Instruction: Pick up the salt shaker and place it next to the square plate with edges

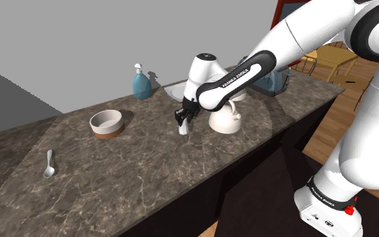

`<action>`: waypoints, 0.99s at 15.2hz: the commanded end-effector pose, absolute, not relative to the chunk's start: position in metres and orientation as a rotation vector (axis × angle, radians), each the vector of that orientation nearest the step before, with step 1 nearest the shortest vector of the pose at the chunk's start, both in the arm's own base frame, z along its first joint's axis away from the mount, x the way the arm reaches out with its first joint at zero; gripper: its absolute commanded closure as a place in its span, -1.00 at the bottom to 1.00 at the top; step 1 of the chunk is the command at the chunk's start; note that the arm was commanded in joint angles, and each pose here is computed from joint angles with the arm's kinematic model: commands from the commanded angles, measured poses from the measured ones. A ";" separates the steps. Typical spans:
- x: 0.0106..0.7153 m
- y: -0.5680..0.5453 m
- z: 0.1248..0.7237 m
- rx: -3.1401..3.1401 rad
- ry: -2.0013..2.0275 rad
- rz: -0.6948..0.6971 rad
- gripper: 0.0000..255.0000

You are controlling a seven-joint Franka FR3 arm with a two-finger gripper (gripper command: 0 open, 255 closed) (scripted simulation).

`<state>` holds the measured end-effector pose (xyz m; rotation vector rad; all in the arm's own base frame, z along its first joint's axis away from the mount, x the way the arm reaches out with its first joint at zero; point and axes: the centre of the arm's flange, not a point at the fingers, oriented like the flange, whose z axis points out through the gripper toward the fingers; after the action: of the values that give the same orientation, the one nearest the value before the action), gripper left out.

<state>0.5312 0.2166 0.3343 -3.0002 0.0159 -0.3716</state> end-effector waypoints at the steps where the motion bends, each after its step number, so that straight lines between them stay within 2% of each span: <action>1: 0.531 0.217 0.346 -3.000 0.016 -0.371 1.00; 15: 0.531 0.217 0.419 -3.000 0.016 -0.371 1.00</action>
<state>0.5309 0.2170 0.4136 -3.0001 0.0157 -0.3717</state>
